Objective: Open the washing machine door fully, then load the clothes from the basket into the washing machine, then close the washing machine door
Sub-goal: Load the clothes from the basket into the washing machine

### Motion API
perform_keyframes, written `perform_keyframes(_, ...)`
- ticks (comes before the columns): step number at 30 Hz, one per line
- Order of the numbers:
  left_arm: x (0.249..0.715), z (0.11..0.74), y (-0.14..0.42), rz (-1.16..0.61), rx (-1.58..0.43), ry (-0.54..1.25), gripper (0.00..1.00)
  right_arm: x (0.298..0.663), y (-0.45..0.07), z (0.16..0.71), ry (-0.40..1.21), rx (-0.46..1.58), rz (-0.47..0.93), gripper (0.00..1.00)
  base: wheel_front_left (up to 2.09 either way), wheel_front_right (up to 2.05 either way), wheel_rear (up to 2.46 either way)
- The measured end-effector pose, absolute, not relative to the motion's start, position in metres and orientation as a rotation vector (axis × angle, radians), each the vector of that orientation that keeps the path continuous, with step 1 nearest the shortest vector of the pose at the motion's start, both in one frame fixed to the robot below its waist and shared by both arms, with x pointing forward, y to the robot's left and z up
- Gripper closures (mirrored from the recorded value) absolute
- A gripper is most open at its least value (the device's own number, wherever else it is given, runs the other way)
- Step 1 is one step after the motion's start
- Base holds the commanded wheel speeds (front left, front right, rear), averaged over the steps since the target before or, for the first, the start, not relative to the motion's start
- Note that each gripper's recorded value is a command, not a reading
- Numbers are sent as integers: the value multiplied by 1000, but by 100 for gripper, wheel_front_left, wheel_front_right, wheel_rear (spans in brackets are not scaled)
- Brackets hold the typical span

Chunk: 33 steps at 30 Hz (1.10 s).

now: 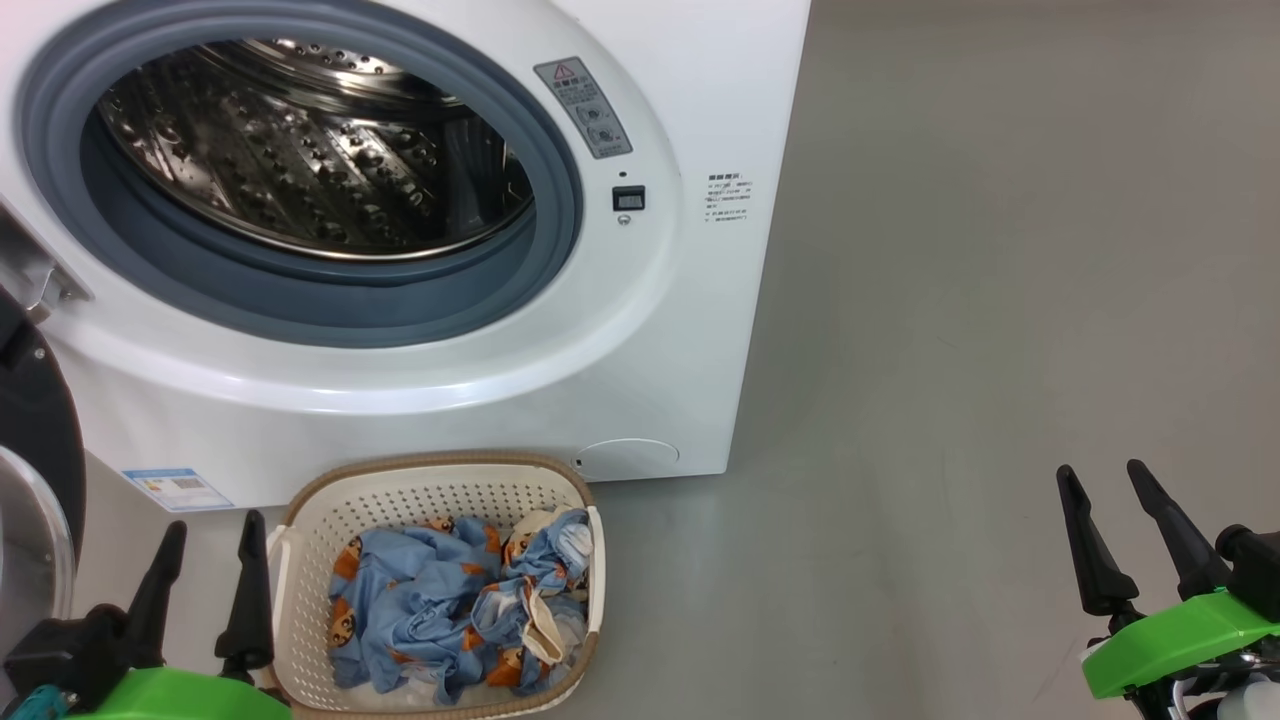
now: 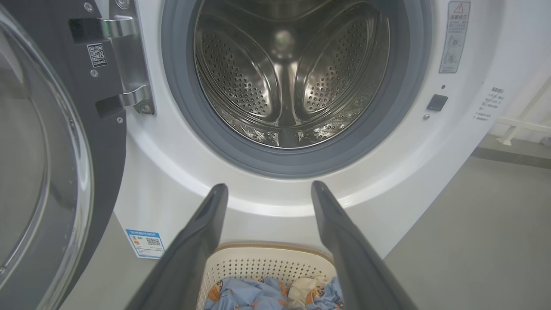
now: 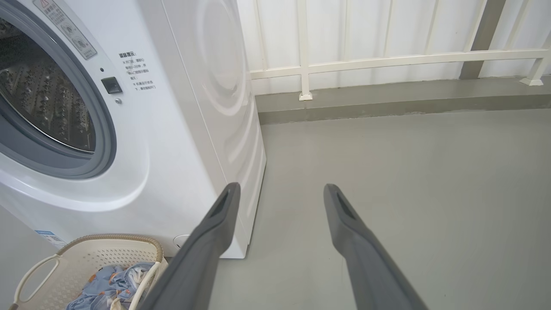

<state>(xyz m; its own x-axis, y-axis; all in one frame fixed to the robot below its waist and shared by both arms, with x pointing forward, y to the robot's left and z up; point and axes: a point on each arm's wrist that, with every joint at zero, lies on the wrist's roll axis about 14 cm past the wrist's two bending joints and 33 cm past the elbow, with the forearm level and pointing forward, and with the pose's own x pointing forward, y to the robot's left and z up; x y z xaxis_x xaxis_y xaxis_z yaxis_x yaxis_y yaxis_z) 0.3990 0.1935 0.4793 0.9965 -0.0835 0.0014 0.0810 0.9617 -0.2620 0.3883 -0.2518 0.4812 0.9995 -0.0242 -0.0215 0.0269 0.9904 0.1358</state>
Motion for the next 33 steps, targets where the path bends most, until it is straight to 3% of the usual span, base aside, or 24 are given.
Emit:
perform_keyframes(14, 396, 464, 186, -78, -290, 55, 0, 392, -248, 478, 26, 140, -17, 0, 0, 0, 0)
perform_keyframes(33, 401, 389, 158, -103, -305, 294, 0, 415, -237, 472, 32, 152, 7, 0, 0, 0, 0)
